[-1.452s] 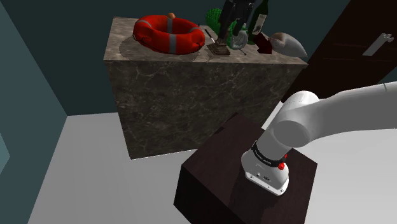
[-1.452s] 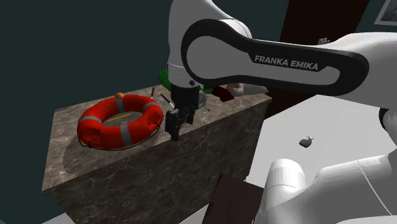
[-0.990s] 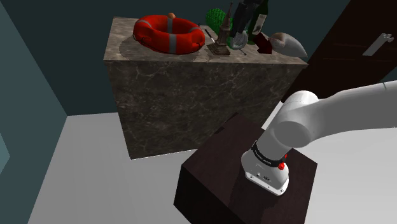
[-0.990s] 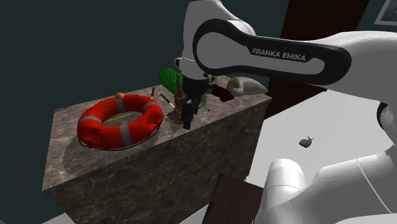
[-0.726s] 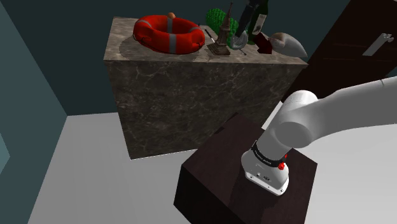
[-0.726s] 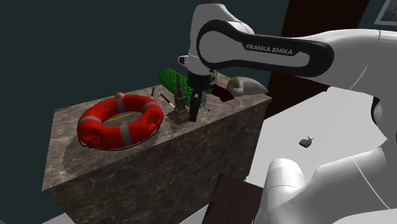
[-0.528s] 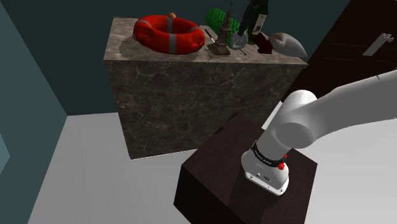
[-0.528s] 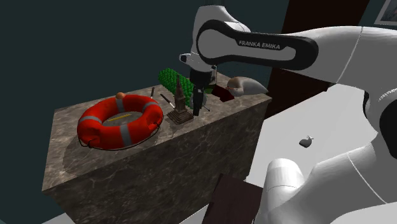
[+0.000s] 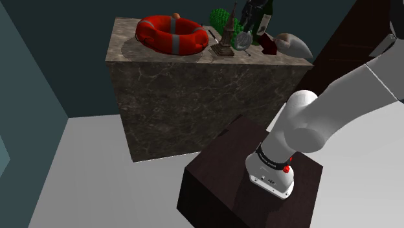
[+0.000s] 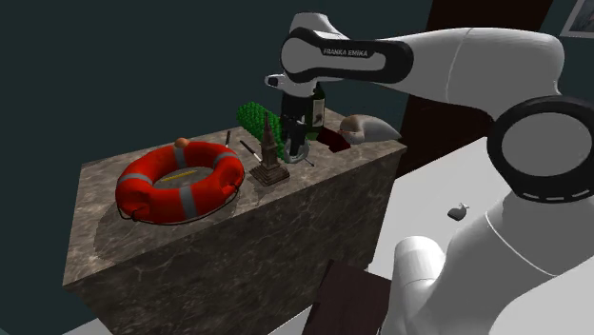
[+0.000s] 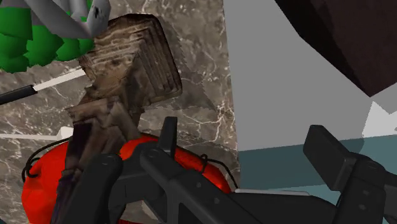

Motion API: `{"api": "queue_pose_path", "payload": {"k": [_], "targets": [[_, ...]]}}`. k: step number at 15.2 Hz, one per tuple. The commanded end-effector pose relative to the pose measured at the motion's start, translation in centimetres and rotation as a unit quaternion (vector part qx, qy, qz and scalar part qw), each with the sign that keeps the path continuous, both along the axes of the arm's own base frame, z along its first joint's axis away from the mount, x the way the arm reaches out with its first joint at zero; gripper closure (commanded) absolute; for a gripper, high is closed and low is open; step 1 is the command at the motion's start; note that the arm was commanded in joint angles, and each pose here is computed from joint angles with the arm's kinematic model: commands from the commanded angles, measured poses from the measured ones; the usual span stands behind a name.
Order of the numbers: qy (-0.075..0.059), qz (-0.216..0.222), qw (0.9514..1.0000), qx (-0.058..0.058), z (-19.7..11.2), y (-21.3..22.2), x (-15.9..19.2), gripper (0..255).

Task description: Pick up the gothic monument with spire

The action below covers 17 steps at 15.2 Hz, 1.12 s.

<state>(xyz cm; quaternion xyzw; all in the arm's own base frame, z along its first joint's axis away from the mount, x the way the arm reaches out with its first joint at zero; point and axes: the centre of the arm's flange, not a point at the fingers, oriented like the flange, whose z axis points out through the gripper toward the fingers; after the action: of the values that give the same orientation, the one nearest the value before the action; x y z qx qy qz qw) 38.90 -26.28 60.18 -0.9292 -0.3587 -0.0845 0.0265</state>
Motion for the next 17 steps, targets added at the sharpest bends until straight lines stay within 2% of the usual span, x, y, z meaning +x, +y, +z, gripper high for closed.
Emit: {"api": "queue_pose_path", "payload": {"k": [1, 4, 8, 17], "targets": [[-0.006, 0.042, 0.9991, -0.004, -0.1, -2.2, 1.8, 0], [-0.014, 0.099, 0.9950, -0.006, -0.3, -5.0, 4.7, 0], [-0.024, 0.173, 0.9846, -0.008, -0.4, -8.2, 9.0, 0], [-0.024, 0.173, 0.9846, -0.008, -4.4, -8.2, 9.0, 0]]}}
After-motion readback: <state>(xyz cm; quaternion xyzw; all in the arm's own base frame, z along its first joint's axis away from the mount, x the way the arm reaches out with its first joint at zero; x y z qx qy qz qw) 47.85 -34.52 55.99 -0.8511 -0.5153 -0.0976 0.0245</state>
